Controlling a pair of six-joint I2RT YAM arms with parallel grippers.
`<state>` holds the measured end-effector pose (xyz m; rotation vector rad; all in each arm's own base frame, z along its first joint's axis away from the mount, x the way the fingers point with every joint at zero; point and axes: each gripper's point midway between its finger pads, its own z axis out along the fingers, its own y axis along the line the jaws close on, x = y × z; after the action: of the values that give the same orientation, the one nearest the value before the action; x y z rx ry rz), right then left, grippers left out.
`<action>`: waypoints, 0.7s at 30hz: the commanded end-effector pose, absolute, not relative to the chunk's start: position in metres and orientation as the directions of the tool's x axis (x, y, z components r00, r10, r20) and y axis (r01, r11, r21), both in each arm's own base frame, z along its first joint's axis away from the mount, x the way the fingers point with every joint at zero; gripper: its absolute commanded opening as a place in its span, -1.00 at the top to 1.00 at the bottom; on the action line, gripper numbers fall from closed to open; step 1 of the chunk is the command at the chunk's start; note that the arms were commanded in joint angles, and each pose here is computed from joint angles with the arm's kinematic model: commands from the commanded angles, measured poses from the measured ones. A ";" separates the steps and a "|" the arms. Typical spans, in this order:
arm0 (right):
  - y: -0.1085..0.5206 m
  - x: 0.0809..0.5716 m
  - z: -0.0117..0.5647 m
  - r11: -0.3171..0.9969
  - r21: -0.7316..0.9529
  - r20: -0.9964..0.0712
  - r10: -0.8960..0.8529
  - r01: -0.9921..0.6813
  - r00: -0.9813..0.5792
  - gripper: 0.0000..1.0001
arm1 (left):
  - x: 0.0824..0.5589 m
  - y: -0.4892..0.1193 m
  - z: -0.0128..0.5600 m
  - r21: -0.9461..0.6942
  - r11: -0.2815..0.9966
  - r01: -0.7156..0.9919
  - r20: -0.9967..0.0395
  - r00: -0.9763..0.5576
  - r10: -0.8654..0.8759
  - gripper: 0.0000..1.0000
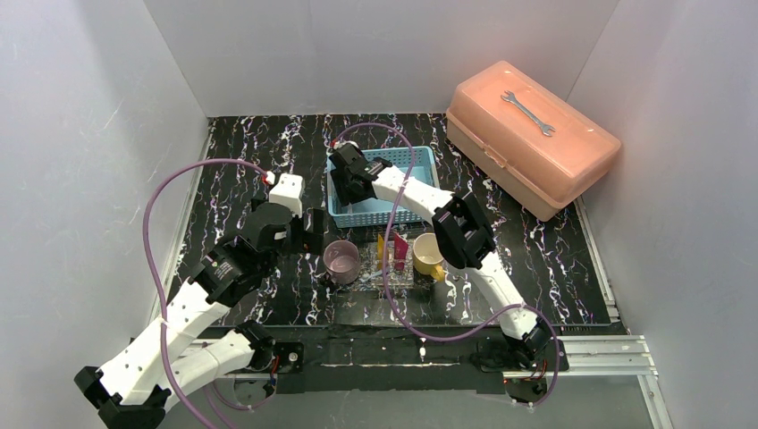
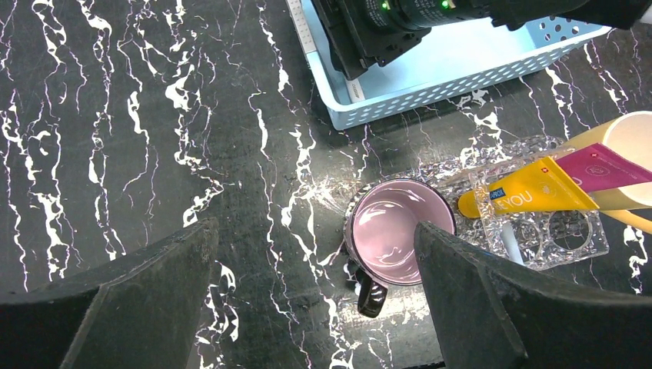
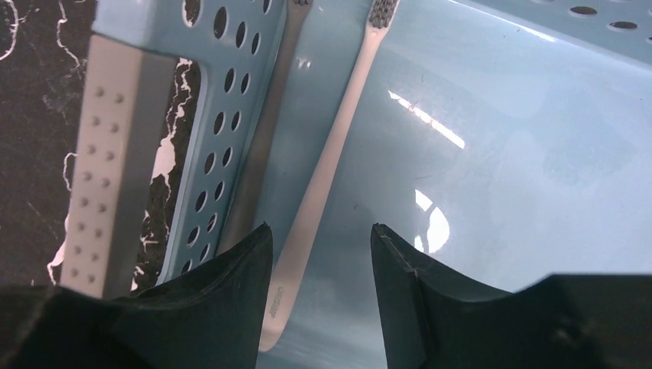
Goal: Prepare toiletry sets of a toothbrush and toothpaste on the tray
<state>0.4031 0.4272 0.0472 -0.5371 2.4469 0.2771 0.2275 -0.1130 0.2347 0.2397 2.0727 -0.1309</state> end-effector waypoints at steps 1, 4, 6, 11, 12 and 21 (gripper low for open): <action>0.438 0.418 0.059 0.905 0.078 -0.656 -0.270 -0.419 -0.705 -0.14 | 0.229 -0.111 0.235 0.009 0.975 0.222 -0.875 -0.470 0.115 -0.97; 0.436 0.419 0.050 0.907 0.059 -0.648 -0.282 -0.416 -0.708 -0.10 | 0.229 -0.110 0.234 0.014 0.975 0.220 -0.873 -0.474 0.119 -0.97; 0.432 0.419 0.045 0.909 0.040 -0.642 -0.294 -0.414 -0.708 -0.09 | 0.229 -0.110 0.233 0.015 0.976 0.219 -0.871 -0.476 0.120 -0.97; 0.422 0.419 0.036 0.910 -0.024 -0.629 -0.335 -0.414 -0.702 -0.07 | 0.230 -0.111 0.233 0.012 0.975 0.221 -0.870 -0.479 0.119 -0.97; 0.421 0.418 0.035 0.909 -0.033 -0.625 -0.343 -0.416 -0.701 -0.05 | 0.230 -0.111 0.233 0.013 0.975 0.222 -0.869 -0.480 0.120 -0.97; 0.412 0.412 0.021 0.901 -0.062 -0.593 -0.380 -0.430 -0.710 0.34 | 0.231 -0.110 0.232 0.015 0.976 0.218 -0.868 -0.482 0.121 -0.97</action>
<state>0.4145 0.4169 0.0364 -0.5506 2.4245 0.1567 0.2295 -0.1131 0.2327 0.2392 2.0819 -0.1319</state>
